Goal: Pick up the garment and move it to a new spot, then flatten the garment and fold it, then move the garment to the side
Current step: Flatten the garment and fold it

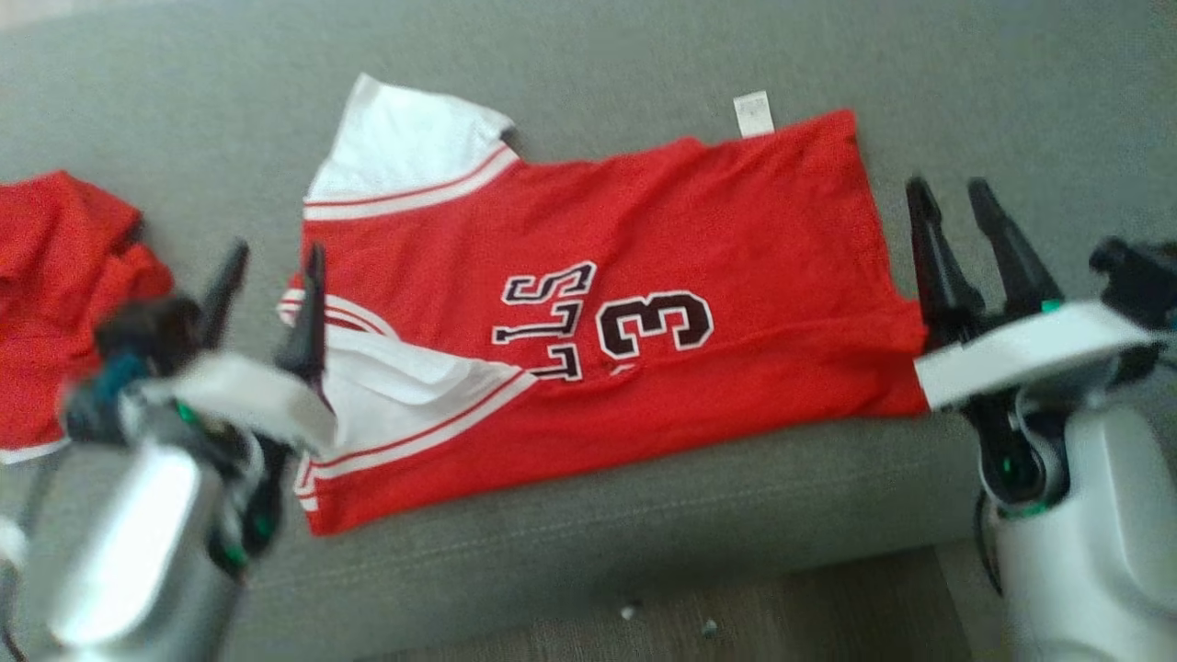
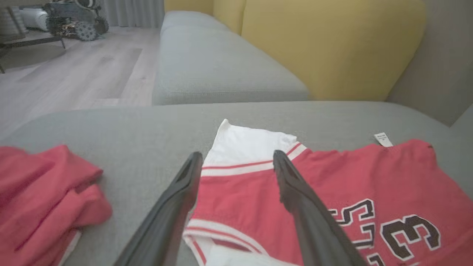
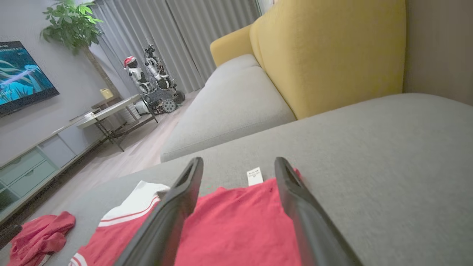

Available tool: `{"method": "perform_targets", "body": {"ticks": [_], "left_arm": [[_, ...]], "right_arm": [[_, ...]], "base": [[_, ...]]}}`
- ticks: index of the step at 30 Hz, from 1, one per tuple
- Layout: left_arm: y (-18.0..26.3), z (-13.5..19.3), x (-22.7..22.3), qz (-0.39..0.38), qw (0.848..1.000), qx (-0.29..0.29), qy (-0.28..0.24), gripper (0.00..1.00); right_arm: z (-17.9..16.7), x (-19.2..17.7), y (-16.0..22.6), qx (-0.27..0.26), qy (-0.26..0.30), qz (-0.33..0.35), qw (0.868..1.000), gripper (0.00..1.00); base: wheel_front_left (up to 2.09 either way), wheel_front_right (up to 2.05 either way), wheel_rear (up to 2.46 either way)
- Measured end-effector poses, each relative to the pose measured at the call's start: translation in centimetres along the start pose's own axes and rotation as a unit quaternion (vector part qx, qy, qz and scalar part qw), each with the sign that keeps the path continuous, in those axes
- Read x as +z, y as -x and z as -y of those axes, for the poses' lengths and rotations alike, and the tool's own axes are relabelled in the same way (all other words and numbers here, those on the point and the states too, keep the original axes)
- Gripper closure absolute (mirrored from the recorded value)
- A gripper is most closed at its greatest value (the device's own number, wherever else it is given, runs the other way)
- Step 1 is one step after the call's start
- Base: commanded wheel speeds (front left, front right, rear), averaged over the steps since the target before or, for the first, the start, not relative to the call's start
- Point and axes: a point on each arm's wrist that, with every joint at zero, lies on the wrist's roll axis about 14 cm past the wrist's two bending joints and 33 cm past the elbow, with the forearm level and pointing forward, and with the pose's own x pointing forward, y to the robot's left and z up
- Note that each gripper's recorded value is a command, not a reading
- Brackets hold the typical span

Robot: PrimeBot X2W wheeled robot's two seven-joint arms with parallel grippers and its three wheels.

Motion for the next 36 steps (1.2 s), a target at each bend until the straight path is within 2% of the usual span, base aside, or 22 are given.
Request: {"method": "perform_targets", "body": {"ticks": [4, 9, 17, 22, 28, 36], "left_arm": [[-4.7, -0.3, 1.0, -0.022, 0.998, -0.040, -0.037, 0.00], [-10.1, 0.6, -0.1, -0.087, 0.992, -0.087, -0.022, 0.00], [-16.4, -0.3, -3.5, -0.191, 0.974, -0.101, -0.066, 0.00], [-18.1, -0.1, -7.0, -0.254, 0.954, -0.113, -0.109, 0.00], [-19.3, -1.2, -9.1, -0.281, 0.937, -0.111, -0.176, 0.00], [-20.8, -2.4, -9.3, -0.283, 0.933, -0.095, -0.202, 0.00]], "right_arm": [[0.0, 1.7, -2.1, 0.006, 0.013, 0.026, 1.000, 0.00], [0.5, 1.3, -3.9, 0.006, 0.031, 0.021, 0.999, 0.00], [2.6, 1.7, -5.4, -0.016, 0.049, 0.030, 0.998, 0.00], [3.9, 0.4, -5.2, -0.033, 0.046, 0.022, 0.998, 0.00], [5.2, -0.3, -4.9, -0.052, 0.048, 0.014, 0.997, 0.00], [5.8, -0.6, -5.2, -0.057, 0.051, 0.013, 0.997, 0.00]], "base": [[0.00, 0.00, 0.00], [0.00, 0.00, 0.00], [0.00, 0.00, 0.00], [0.00, 0.00, 0.00], [0.00, 0.00, 0.00], [0.00, 0.00, 0.00]]}}
